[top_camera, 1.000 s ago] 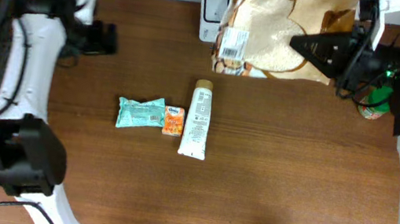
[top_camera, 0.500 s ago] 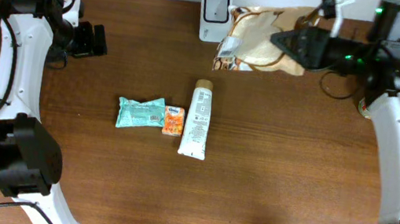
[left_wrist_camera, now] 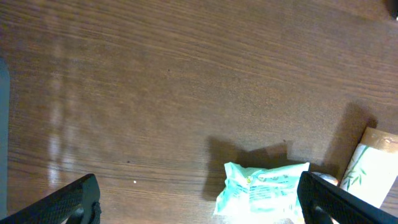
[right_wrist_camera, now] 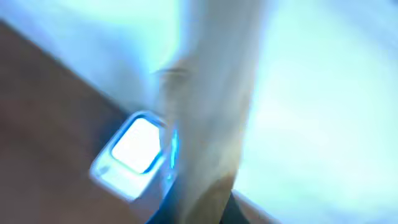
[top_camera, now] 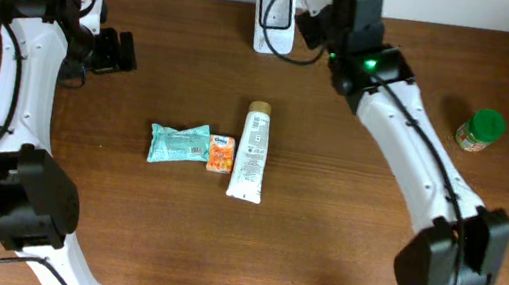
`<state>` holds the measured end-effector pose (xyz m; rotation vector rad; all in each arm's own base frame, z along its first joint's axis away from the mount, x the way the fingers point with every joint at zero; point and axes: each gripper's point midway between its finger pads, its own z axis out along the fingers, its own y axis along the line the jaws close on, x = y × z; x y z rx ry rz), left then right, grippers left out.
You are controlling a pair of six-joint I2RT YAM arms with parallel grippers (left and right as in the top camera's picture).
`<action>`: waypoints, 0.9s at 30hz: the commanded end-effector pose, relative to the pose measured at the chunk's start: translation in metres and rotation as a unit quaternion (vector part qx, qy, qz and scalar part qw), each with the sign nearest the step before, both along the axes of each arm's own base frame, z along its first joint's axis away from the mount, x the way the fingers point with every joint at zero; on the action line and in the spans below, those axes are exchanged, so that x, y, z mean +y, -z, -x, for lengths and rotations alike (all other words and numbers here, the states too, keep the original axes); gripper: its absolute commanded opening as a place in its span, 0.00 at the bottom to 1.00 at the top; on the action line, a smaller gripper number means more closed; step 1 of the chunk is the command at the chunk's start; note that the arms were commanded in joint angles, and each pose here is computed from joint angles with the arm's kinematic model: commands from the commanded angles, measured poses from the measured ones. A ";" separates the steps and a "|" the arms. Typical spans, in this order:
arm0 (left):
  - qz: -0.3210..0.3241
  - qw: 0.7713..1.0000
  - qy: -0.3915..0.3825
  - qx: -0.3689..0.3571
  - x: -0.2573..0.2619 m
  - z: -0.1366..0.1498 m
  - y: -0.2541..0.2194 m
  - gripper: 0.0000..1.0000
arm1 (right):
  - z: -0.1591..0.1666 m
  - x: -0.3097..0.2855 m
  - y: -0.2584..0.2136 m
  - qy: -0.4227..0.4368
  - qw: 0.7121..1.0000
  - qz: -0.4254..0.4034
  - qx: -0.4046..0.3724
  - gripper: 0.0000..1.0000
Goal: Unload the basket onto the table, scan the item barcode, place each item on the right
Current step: 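Hold the rice bag in front of the scanner with right gripper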
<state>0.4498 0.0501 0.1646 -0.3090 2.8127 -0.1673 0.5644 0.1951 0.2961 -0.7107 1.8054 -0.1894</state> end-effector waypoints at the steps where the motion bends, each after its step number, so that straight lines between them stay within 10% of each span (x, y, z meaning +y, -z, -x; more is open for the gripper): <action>1: 0.003 1.000 0.001 -0.011 0.001 0.001 -0.009 0.99 | -0.022 -0.009 -0.027 0.035 0.995 0.054 -0.082 0.04; 27: 0.003 1.000 0.001 -0.011 0.001 0.000 -0.009 0.99 | -0.076 0.063 0.020 -0.029 0.958 0.046 -0.283 0.04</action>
